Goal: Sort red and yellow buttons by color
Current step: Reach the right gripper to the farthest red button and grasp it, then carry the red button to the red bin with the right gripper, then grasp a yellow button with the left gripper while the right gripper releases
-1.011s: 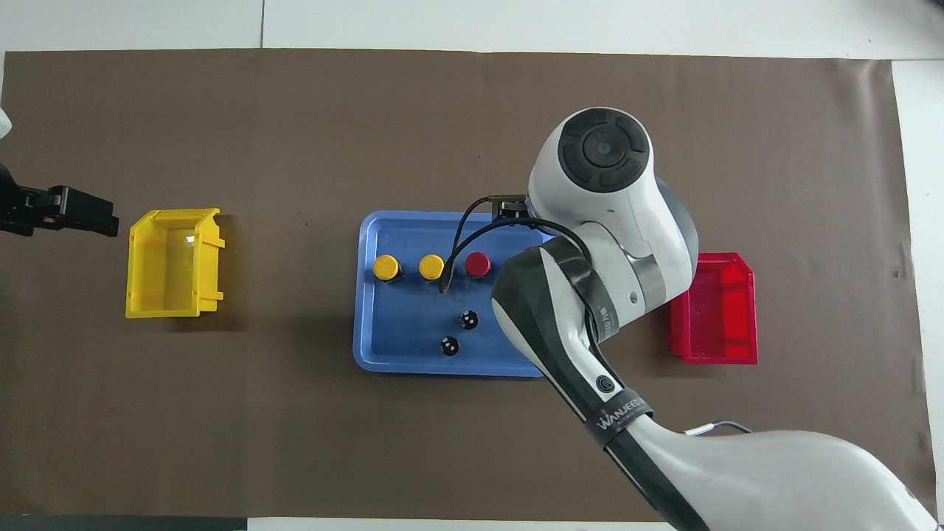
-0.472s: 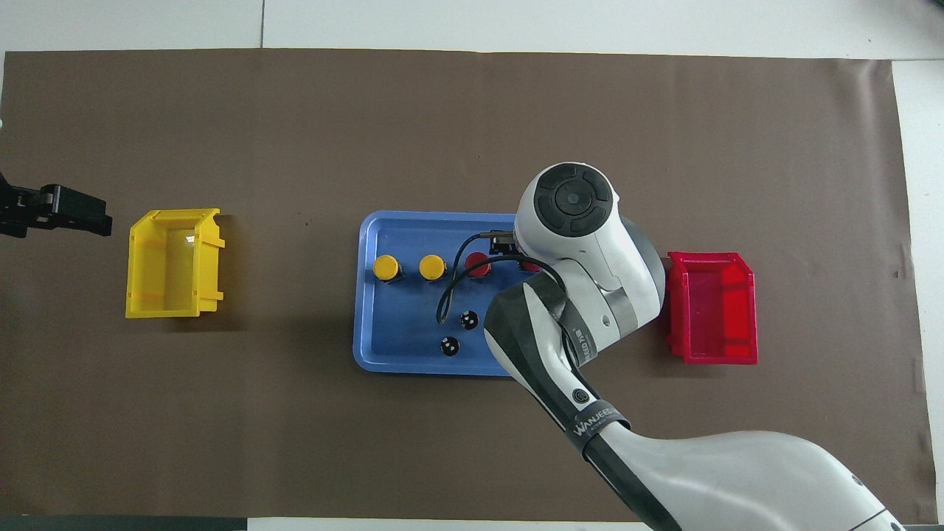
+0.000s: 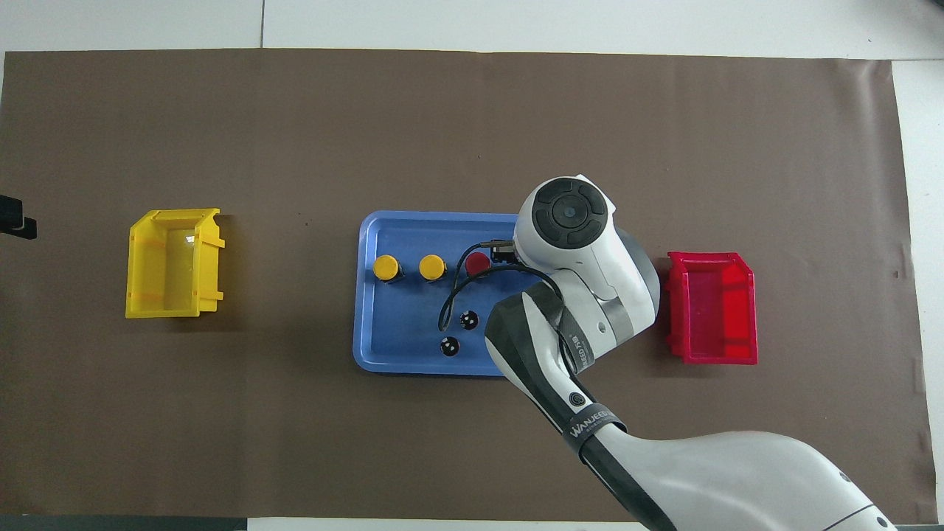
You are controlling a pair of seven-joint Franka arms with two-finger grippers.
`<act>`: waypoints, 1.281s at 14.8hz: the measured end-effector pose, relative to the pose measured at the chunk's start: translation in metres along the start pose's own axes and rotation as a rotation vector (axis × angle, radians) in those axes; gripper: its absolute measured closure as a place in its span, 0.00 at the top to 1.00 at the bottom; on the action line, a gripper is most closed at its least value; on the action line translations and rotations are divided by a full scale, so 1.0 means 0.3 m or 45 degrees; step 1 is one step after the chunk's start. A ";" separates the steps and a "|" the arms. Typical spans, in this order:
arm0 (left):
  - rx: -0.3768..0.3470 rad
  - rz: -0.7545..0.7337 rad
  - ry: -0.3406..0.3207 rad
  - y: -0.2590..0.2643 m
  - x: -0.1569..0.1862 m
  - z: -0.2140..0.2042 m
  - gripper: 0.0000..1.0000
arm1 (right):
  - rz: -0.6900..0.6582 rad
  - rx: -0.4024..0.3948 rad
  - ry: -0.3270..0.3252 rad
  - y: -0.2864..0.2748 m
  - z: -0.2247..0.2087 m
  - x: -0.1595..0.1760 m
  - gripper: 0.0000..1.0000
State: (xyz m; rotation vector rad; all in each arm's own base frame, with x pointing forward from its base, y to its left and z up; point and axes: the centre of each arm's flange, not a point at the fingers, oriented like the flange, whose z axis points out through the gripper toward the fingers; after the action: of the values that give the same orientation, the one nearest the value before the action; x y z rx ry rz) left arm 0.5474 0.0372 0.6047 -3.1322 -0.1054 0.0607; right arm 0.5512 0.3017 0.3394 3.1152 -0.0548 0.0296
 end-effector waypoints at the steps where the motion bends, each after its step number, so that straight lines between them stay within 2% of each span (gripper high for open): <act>1: 0.000 0.009 0.000 0.014 0.000 0.000 1.00 | 0.000 -0.001 -0.002 0.001 0.003 -0.002 0.67; 2: 0.001 0.015 0.000 0.025 0.000 0.000 1.00 | 0.000 -0.001 -0.002 0.002 0.004 -0.002 0.56; 3: 0.001 0.020 0.000 0.034 0.000 0.000 1.00 | 0.002 -0.002 -0.002 0.004 0.004 0.000 0.56; 5: 0.002 0.041 0.000 0.066 -0.001 -0.001 1.00 | 0.012 0.000 0.001 0.016 -0.002 0.008 0.41; 8: 0.000 -0.016 0.024 0.212 -0.006 -0.005 1.00 | 0.032 -0.005 -0.010 0.039 -0.058 0.034 0.39; 11: -0.008 -0.093 0.064 0.413 -0.025 0.030 1.00 | 0.031 -0.022 -0.053 0.125 -0.216 0.077 0.39; 15: -0.037 -0.186 0.107 0.732 -0.101 0.186 1.00 | -0.038 -0.015 -0.134 0.456 -0.449 0.046 0.39; 17: -0.054 -0.224 0.116 0.901 -0.168 0.264 0.99 | -0.074 0.006 -0.149 0.621 -0.476 -0.008 0.39; 19: -0.056 -0.234 0.108 1.024 -0.212 0.334 0.99 | -0.111 0.027 -0.162 0.766 -0.442 -0.071 0.39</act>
State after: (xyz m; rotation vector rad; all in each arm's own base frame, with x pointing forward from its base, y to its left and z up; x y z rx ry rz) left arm 0.5007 -0.2731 0.5044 -3.1465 -0.3976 -0.0765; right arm 0.5195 0.0762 0.4774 3.1329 0.0797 -0.1712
